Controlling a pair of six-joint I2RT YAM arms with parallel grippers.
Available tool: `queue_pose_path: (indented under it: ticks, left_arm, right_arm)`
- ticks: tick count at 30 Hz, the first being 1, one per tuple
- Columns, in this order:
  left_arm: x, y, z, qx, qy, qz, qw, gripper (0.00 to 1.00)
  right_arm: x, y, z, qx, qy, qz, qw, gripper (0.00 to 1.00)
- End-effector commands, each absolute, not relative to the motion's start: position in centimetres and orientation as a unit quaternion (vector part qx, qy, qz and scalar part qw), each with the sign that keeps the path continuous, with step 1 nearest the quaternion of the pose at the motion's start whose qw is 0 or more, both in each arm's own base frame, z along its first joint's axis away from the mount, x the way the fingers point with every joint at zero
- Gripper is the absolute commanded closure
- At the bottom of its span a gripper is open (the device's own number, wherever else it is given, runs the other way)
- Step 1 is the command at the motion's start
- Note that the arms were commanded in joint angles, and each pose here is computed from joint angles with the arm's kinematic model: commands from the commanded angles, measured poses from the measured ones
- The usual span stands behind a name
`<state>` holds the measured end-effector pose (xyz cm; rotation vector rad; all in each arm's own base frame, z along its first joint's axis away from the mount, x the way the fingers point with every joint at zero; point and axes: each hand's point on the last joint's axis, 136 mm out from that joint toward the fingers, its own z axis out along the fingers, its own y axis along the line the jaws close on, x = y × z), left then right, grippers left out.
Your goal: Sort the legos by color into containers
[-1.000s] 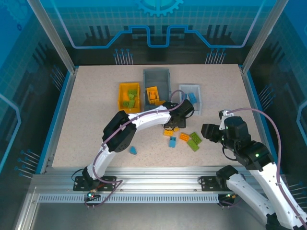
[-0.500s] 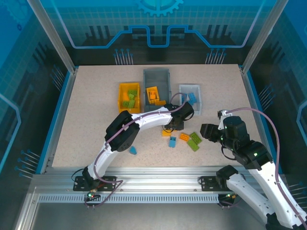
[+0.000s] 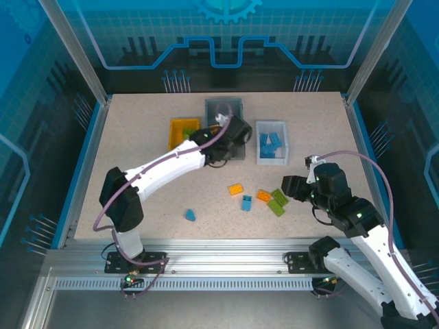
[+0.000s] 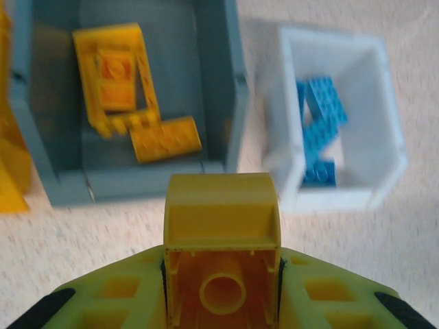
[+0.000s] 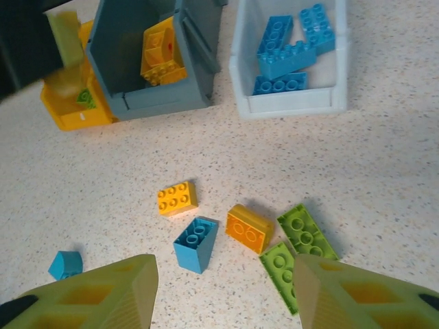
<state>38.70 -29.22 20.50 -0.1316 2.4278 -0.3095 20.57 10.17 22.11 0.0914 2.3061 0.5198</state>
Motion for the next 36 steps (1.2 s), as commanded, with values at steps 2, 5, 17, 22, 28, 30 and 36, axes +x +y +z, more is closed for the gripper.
queue_pose_path:
  ticks: [2, 5, 17, 22, 28, 30, 36]
  left_arm:
    - [43.4, -27.3, 16.5, -0.056, 0.94, -0.139, 0.307, 0.69]
    - [46.5, -27.4, 15.7, -0.061, 0.936, -0.17, 0.301, 0.68]
    - [50.0, -28.1, 11.1, -0.083, 0.944, -0.198, 0.25, 0.52]
    - [49.0, -27.3, 13.1, -0.085, 0.94, -0.199, 0.264, 0.44]
    - [46.5, -26.2, 17.5, -0.091, 0.928, -0.208, 0.295, 0.43]
    - [45.0, -25.9, 19.2, -0.089, 0.923, -0.214, 0.307, 0.43]
    - [36.9, -26.1, 21.9, -0.036, 0.909, -0.26, 0.324, 0.4]
  right_arm:
    - [20.8, 11.8, 22.3, 0.015, 0.897, 0.226, 0.38, 0.44]
    - [20.8, 12.1, 22.1, 0.01, 0.899, 0.223, 0.378, 0.44]
    - [21.1, 13.3, 20.2, 0.001, 0.907, 0.217, 0.36, 0.44]
    - [21.2, 13.5, 18.7, -0.002, 0.922, 0.194, 0.336, 0.43]
    - [20.4, 15.7, 16.1, -0.037, 0.94, 0.145, 0.306, 0.43]
    - [19.8, 16.6, 14.7, -0.042, 0.948, 0.124, 0.291, 0.43]
    - [18.5, 19.8, 10.8, -0.014, 0.965, 0.073, 0.252, 0.39]
